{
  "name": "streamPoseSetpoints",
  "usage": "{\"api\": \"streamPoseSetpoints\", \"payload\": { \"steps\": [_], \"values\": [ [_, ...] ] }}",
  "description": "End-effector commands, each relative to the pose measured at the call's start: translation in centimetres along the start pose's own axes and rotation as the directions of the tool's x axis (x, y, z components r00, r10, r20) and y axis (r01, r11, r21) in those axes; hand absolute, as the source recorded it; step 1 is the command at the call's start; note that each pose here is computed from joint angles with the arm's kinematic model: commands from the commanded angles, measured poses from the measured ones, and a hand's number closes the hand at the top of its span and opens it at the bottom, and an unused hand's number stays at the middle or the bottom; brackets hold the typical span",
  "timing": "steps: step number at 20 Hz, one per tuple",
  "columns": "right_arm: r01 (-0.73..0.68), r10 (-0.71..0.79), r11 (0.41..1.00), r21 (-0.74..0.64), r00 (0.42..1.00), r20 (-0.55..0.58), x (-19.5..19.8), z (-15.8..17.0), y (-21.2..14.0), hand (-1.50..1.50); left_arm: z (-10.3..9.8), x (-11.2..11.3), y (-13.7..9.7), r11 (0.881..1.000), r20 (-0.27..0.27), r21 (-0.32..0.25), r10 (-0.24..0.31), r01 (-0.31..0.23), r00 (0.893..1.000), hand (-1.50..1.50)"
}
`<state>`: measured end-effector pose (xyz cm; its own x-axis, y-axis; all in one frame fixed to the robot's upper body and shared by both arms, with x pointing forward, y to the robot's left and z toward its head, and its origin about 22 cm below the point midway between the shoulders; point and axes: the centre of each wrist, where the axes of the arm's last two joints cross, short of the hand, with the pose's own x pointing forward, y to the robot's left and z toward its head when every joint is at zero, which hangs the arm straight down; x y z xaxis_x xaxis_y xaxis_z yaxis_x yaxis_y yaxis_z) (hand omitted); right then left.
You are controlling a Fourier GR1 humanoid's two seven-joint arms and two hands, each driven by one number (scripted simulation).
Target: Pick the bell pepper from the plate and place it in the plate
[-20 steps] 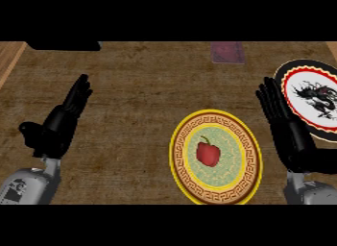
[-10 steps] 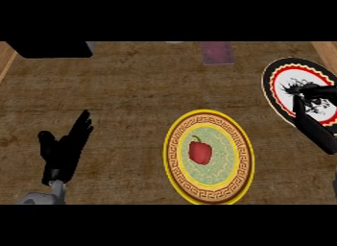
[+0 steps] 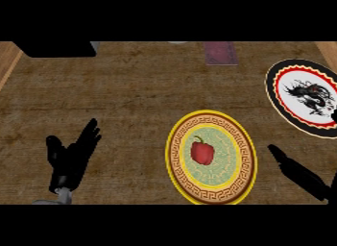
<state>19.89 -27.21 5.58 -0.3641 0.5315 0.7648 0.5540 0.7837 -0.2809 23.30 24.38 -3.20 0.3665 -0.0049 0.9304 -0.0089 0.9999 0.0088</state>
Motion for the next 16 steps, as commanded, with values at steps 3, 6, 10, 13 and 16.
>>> {"api": "streamPoseSetpoints", "payload": {
  "steps": [3,6,10,13,16],
  "values": [
    [-0.206,0.225,0.950,0.234,0.973,-0.055,1.1,1.4,-1.8,-1.50,0.2,-0.1,-0.8,1.000,-0.012,-0.010,-0.009,0.009,1.000,0.00],
    [-0.305,0.361,0.859,0.411,0.930,-0.065,2.3,1.3,-3.0,-1.50,-0.2,1.4,1.2,1.000,-0.001,-0.009,-0.005,0.005,1.000,0.00],
    [-0.358,0.448,0.787,0.503,0.891,-0.067,5.2,2.3,-0.8,-1.50,0.3,0.3,0.2,1.000,-0.013,-0.014,0.013,-0.013,1.000,0.00],
    [-0.404,0.523,0.750,0.524,0.847,-0.096,7.3,1.3,0.8,-1.50,0.1,-0.8,-0.4,1.000,-0.016,-0.027,-0.013,0.013,1.000,0.00],
    [-0.418,0.557,0.714,0.562,0.825,-0.095,8.6,1.1,4.1,-1.50,-0.2,2.7,0.7,1.000,-0.005,-0.010,-0.015,0.015,1.000,0.00]
  ]
}}
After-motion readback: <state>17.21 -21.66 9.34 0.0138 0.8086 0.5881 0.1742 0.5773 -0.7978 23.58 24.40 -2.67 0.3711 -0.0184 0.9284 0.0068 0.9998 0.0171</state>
